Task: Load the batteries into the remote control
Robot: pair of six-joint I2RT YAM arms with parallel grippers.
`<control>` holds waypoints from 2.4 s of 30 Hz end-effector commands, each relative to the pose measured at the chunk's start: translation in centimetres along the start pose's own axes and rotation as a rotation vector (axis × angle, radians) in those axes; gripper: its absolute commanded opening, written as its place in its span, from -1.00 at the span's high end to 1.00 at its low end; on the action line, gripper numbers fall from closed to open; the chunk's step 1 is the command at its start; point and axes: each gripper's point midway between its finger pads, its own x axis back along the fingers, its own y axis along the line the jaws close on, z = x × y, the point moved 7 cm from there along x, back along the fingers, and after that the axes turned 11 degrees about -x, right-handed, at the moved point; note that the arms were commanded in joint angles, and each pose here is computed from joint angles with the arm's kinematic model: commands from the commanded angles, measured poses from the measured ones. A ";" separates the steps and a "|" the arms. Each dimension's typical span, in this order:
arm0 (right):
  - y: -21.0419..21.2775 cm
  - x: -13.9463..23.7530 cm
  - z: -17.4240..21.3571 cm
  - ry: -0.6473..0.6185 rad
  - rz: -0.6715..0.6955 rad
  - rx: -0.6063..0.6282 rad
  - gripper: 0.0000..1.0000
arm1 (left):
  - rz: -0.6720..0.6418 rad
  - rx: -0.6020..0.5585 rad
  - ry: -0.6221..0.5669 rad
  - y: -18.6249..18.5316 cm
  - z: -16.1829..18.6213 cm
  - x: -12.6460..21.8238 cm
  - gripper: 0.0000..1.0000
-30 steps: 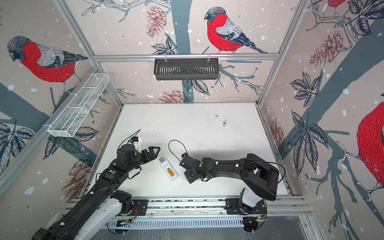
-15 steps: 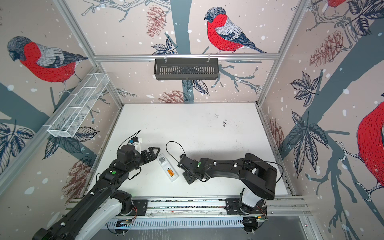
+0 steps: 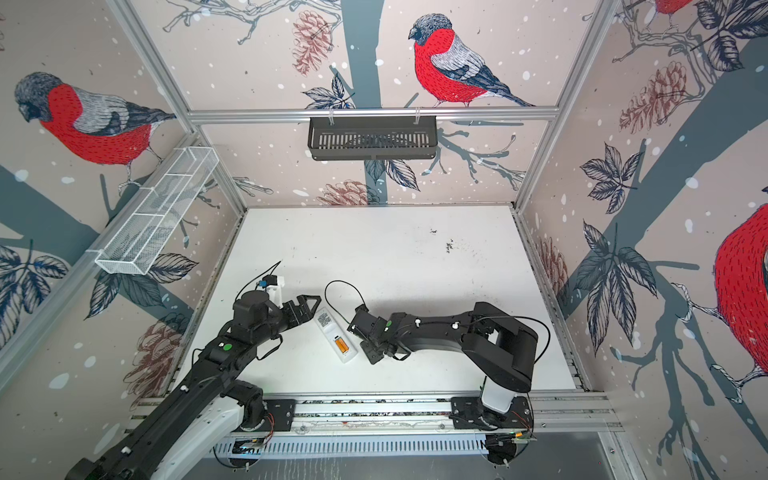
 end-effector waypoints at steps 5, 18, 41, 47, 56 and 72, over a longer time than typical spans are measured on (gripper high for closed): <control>0.4 1.0 0.3 0.007 -0.060 0.026 0.44 | 0.019 -0.010 -0.027 -0.1 -0.2 0.0 -0.93; 2.3 3.1 -0.6 -0.059 -0.165 0.097 0.45 | 0.020 -0.012 -0.034 -0.2 -0.3 0.1 -0.93; 6.7 1.1 -4.0 0.020 -0.188 0.212 0.43 | 0.019 -0.022 -0.054 -0.1 -0.6 0.2 -0.93; 7.0 1.1 -4.4 0.028 -0.193 0.214 0.43 | 0.024 -0.018 -0.057 0.0 -0.8 0.1 -0.93; 7.8 1.5 -5.4 -0.038 -0.228 0.218 0.43 | 0.029 -0.012 -0.060 0.2 -0.9 0.1 -0.93; 8.4 1.0 -4.8 -0.169 -0.210 0.202 0.43 | 0.034 -0.003 -0.059 0.4 -1.1 0.0 -0.93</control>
